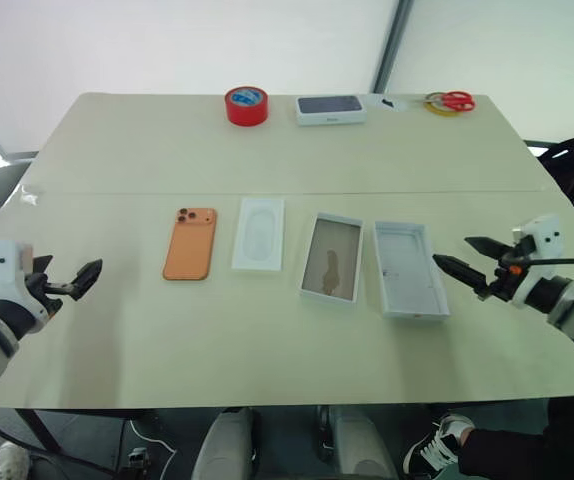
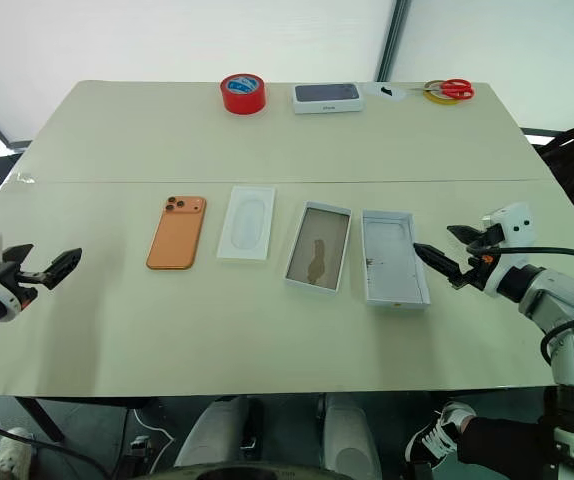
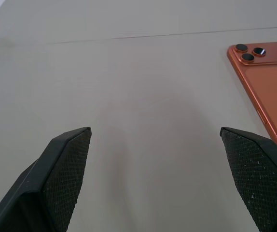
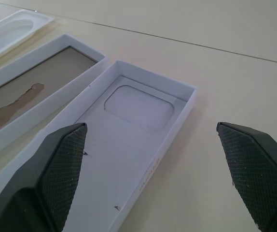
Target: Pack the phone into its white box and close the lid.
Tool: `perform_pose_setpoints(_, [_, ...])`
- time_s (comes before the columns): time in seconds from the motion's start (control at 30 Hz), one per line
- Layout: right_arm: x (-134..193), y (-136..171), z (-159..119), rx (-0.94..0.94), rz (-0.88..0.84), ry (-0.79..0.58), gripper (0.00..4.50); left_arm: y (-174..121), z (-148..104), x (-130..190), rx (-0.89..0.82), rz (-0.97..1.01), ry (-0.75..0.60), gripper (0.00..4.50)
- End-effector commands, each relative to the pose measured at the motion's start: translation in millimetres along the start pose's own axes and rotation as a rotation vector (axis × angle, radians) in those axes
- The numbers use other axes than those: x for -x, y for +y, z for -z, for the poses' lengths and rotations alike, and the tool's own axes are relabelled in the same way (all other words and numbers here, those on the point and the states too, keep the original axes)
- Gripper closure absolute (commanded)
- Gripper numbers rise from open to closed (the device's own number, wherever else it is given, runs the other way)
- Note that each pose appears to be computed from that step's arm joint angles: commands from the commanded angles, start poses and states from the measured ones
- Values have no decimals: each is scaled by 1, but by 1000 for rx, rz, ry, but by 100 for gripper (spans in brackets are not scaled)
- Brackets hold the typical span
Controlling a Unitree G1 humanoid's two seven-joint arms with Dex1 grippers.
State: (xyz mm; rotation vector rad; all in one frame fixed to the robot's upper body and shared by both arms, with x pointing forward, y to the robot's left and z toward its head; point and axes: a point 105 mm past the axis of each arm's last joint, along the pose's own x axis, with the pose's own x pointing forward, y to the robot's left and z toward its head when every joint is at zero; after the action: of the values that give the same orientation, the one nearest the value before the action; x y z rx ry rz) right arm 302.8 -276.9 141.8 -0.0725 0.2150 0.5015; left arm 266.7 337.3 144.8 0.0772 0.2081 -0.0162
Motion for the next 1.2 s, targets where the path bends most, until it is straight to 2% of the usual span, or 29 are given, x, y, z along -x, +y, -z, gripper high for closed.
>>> perform_pose_setpoints(0.03, [-1, 2, -17, 40, -11, -54, 0, 4, -13, 5, -29, -21, -49, 1])
perform_pose_setpoints(0.27, [-11, 7, -26, 64, -41, -85, 0, 2, -14, 6, -25, -24, -58, 1])
perform_pose_setpoints(0.47, [-26, 22, -44, 114, -94, -120, 0, -21, -18, 0, -22, 37, -75, 1])
perform_pose_setpoints(0.73, [-49, 49, -57, 197, -146, -125, 0, -91, -26, -40, 45, 223, -69, 1])
perform_pose_setpoints(0.9, [-68, 72, -62, 227, -204, -87, 0, -149, -48, -70, 98, 337, -49, 1])
perform_pose_setpoints(0.97, [-73, 88, -69, 232, -244, -101, 0, -169, -55, -80, 156, 378, -15, 1])
perform_pose_setpoints(1.03, [-72, 99, -73, 236, -274, -113, 0, -178, -50, -90, 141, 372, 84, 1])
perform_pose_setpoints(1.1, [-69, 104, -72, 234, -289, -110, 0, -183, -42, -98, 130, 364, 194, 1])
perform_pose_setpoints(1.2, [-65, 103, -67, 247, -286, -94, 0, -196, -40, -105, 179, 385, 284, 1])
